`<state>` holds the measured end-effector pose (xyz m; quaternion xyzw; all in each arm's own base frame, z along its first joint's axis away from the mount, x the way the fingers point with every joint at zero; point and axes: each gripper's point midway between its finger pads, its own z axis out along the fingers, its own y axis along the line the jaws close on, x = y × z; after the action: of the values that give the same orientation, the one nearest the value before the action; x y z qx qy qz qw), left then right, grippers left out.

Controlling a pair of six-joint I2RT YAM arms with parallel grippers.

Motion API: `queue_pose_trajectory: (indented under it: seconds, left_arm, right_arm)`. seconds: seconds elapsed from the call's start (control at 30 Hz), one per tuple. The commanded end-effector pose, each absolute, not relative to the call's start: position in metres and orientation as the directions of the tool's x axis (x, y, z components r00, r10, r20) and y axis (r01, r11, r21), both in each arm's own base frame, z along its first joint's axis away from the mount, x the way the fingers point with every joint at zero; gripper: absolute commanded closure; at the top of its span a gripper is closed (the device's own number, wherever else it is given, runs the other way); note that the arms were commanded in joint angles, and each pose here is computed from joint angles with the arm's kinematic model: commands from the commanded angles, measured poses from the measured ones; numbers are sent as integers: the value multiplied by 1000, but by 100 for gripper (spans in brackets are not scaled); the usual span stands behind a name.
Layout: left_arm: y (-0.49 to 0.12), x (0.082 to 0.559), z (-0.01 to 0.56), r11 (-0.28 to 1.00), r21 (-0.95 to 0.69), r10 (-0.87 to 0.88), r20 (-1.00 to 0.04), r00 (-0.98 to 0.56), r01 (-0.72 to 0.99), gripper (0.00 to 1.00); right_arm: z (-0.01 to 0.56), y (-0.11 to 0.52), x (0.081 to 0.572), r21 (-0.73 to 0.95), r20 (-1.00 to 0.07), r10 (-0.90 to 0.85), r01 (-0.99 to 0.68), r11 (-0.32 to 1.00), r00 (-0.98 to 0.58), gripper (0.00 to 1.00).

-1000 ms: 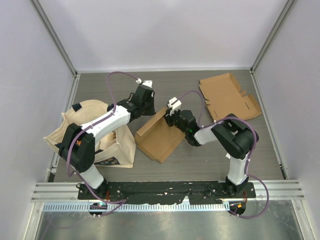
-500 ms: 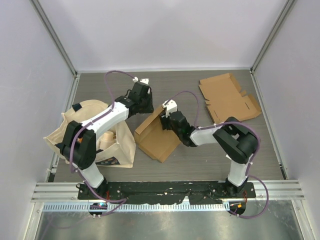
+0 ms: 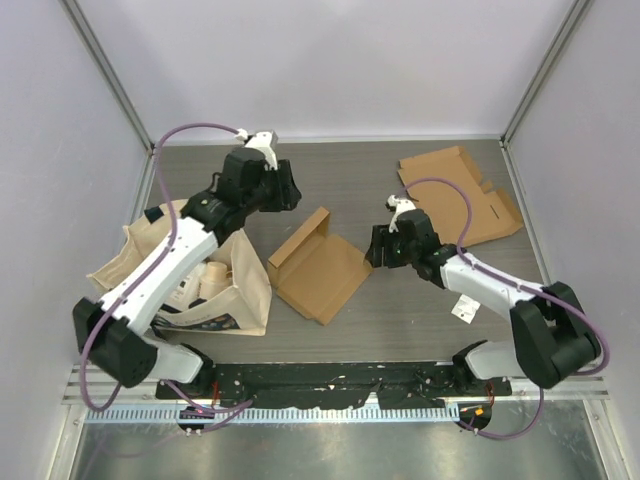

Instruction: Fold the paper box

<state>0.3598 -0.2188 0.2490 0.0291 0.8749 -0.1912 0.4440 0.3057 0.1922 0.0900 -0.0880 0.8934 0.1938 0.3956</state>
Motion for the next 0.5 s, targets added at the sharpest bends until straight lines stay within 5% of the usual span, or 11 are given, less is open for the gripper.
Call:
queue_pose_trajectory:
  seconds: [0.0, 0.13, 0.47]
  left_arm:
    - [-245, 304, 289, 796, -363, -18, -814, -581, 485, 49]
    - [-270, 236, 273, 708, -266, 163, -839, -519, 654, 49]
    - [-286, 163, 228, 610, -211, 305, -827, -472, 764, 49]
  right_arm:
    - [61, 209, 278, 401, -578, -65, -353, 845, -813, 42]
    - [46, 209, 292, 394, -579, -75, -359, 846, -812, 48]
    - [29, 209, 304, 351, -594, -117, -387, 852, -796, 60]
